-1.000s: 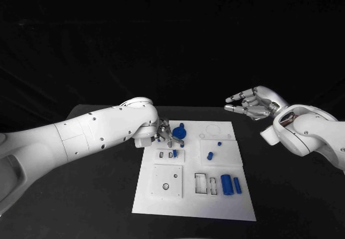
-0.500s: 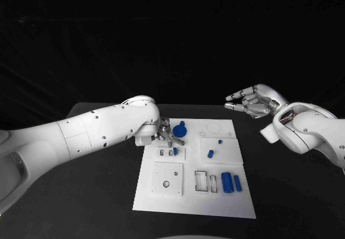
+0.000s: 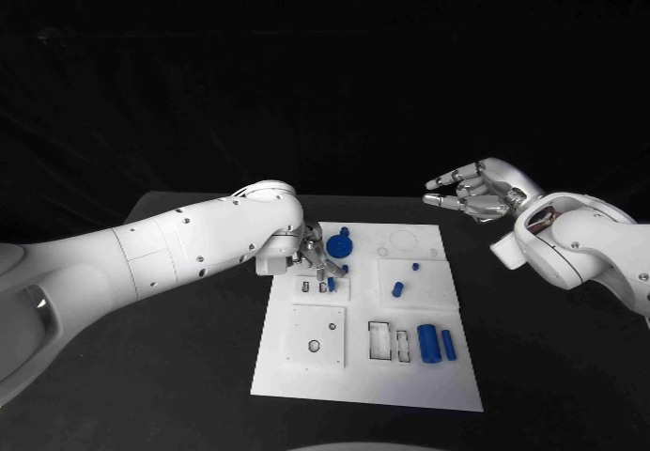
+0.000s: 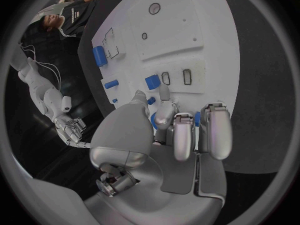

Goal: Assemble the parts on the task board

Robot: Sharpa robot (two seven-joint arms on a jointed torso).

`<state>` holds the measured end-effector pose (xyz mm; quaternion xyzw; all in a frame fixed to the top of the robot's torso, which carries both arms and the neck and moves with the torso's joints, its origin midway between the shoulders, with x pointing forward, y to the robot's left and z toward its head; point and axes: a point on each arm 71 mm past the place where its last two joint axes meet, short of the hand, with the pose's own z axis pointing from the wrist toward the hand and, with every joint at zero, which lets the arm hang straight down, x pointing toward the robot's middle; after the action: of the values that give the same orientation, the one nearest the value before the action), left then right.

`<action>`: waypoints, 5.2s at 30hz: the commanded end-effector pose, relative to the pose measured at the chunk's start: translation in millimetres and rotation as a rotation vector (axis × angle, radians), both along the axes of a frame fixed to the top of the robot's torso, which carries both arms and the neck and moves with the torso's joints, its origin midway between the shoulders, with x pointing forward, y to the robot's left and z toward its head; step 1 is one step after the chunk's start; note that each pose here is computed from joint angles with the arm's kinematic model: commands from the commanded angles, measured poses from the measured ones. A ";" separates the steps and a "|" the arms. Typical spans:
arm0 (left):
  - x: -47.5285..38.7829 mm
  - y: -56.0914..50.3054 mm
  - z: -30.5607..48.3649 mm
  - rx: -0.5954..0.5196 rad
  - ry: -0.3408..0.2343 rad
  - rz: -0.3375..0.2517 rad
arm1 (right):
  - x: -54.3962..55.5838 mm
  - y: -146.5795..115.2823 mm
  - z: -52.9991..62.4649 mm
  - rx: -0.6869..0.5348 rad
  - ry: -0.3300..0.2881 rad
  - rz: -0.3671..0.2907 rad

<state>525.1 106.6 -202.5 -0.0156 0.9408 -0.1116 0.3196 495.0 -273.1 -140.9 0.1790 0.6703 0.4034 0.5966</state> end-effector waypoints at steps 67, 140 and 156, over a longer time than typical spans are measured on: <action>-10.8 17.1 4.6 -0.158 -0.052 0.116 | 2.8 0.4 -5.0 -0.042 0.024 0.008; -38.7 6.5 -24.1 -0.025 -0.121 -0.011 | 3.7 -1.5 -9.3 -0.079 0.051 -0.009; -30.4 3.5 -28.3 -0.004 -0.103 -0.006 | 3.4 -0.1 -9.6 -0.082 0.053 -0.004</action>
<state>497.2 109.8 -223.7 -0.0185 0.9134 -0.1254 0.3869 498.9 -275.4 -149.6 0.1745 0.6966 0.3692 0.5899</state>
